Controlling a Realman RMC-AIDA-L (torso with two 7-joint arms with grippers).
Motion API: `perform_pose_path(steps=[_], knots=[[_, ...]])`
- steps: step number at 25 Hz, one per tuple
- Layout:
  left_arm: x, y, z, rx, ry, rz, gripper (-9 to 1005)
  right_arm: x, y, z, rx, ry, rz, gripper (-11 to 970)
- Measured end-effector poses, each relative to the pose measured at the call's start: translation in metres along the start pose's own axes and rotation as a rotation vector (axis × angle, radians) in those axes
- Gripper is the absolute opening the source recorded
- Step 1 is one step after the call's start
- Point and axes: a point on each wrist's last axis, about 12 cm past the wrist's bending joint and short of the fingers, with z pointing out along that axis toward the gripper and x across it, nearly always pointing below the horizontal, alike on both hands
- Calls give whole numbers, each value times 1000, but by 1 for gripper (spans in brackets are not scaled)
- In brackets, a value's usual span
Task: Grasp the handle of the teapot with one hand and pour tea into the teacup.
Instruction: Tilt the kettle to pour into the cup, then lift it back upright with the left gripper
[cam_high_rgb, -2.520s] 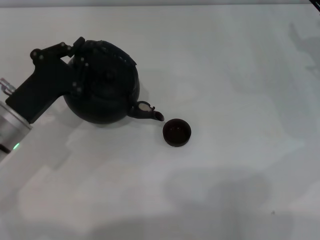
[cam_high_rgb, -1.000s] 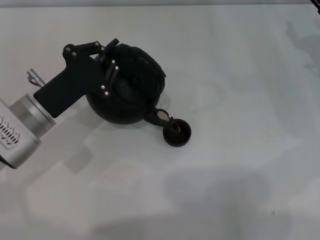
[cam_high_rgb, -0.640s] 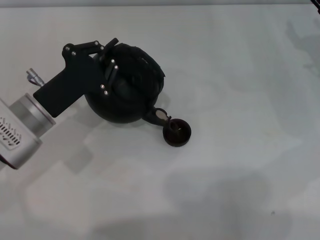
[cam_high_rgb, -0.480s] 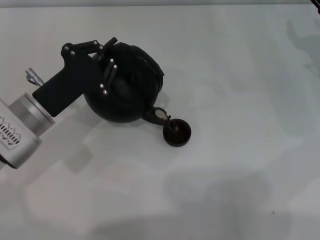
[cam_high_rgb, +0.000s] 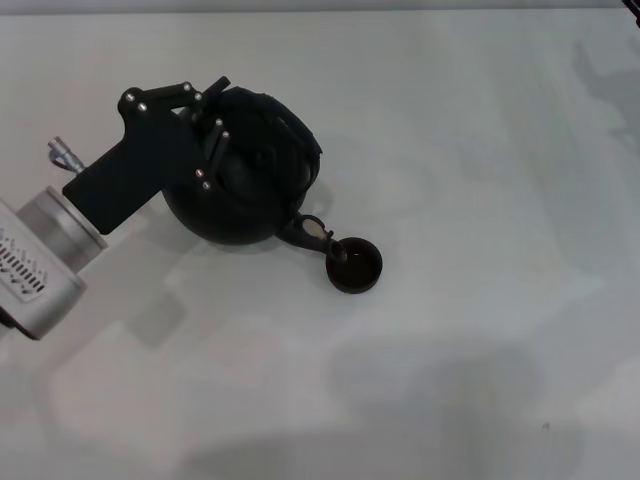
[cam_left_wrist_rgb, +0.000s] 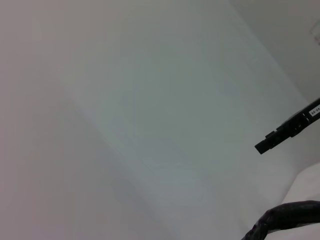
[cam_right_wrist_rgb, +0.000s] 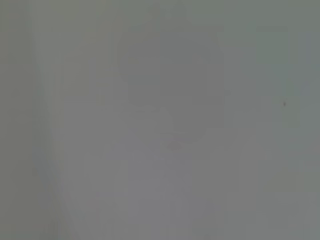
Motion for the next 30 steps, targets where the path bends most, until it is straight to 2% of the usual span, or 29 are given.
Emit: perform_pose_path(steps=[30], knots=[[0,1,1,-1,-1,28,102,2,-1,-2,7,6,11,858]])
